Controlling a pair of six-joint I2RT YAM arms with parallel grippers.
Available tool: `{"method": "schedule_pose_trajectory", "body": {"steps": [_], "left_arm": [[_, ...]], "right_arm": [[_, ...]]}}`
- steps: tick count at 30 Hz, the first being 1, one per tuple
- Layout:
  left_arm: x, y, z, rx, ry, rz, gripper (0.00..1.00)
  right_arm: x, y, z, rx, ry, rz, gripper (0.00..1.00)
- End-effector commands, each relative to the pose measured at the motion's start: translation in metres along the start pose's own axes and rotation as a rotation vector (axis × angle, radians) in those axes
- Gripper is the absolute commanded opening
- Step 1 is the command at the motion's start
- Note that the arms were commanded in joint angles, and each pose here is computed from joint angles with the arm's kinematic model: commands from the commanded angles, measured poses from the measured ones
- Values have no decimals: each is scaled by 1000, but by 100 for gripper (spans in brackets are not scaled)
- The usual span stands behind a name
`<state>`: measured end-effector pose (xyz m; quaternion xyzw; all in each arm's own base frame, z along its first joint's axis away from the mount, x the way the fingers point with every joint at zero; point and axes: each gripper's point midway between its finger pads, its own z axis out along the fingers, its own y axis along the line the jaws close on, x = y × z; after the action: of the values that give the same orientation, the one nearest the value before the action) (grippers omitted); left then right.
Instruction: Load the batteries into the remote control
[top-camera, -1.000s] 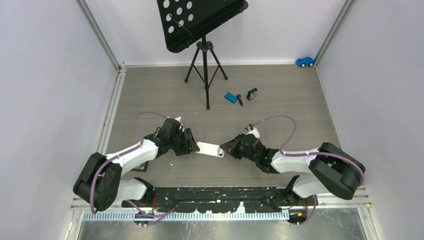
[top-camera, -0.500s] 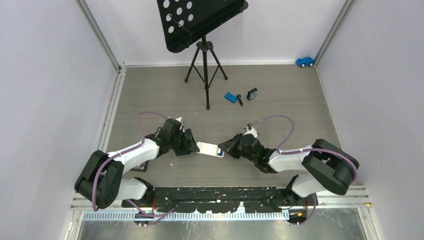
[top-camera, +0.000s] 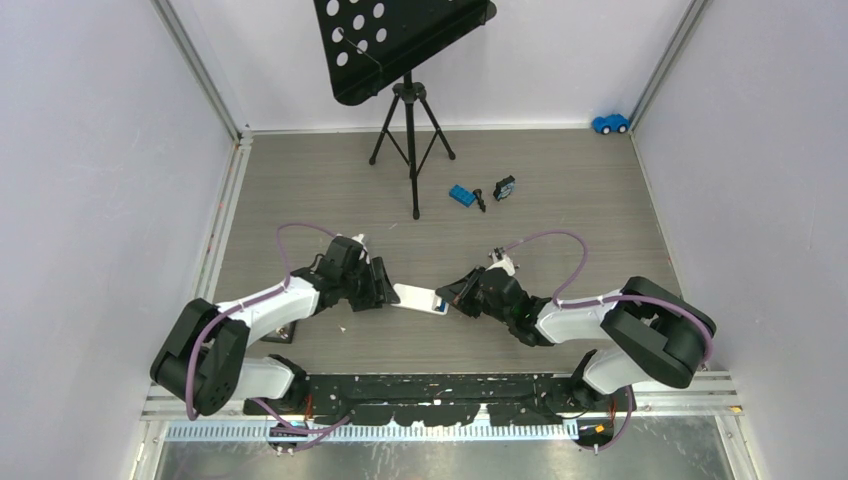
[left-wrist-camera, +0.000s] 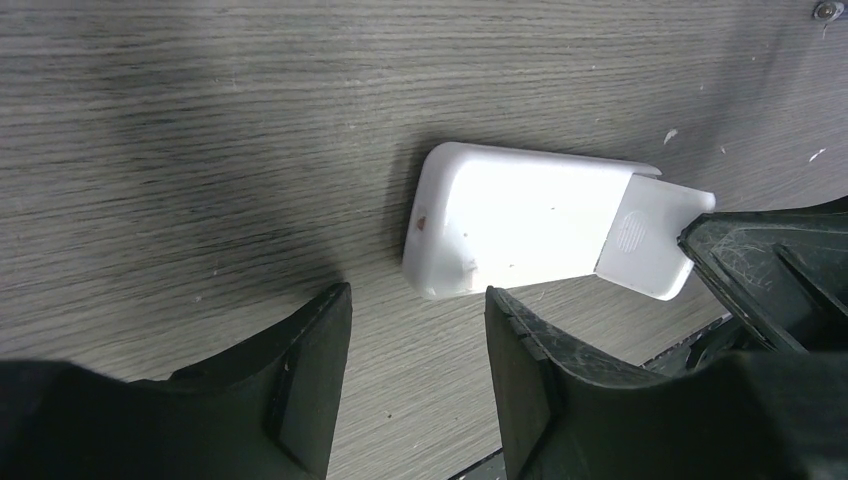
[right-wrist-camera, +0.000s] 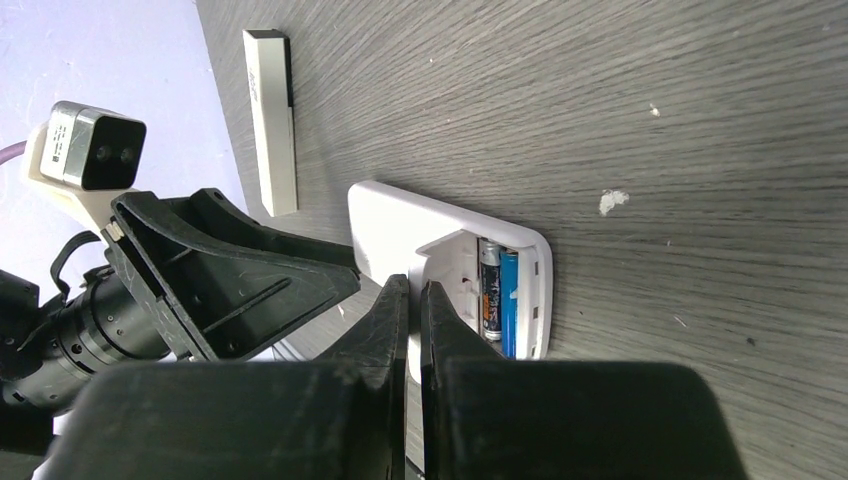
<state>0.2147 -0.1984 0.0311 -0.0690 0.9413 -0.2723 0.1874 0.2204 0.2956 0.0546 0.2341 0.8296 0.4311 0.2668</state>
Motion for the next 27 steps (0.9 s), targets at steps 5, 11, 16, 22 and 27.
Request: {"method": "schedule_pose_trajectory", "body": {"steps": [5, 11, 16, 22, 27], "left_arm": [[-7, -4, 5, 13, -6, 19, 54], [-8, -4, 4, 12, -8, 19, 55], [-7, 0, 3, -20, 5, 22, 61], [-8, 3, 4, -38, 5, 21, 66], [-7, 4, 6, -43, 12, 18, 69]], "right_arm": [[-1, 4, 6, -15, 2, -16, 4], [-1, -3, 6, 46, 7, -26, 19], [-6, -2, 0, 89, -2, -45, 27], [-13, 5, -6, 107, -15, -65, 30], [-16, 8, -9, 122, -18, -87, 32]]}}
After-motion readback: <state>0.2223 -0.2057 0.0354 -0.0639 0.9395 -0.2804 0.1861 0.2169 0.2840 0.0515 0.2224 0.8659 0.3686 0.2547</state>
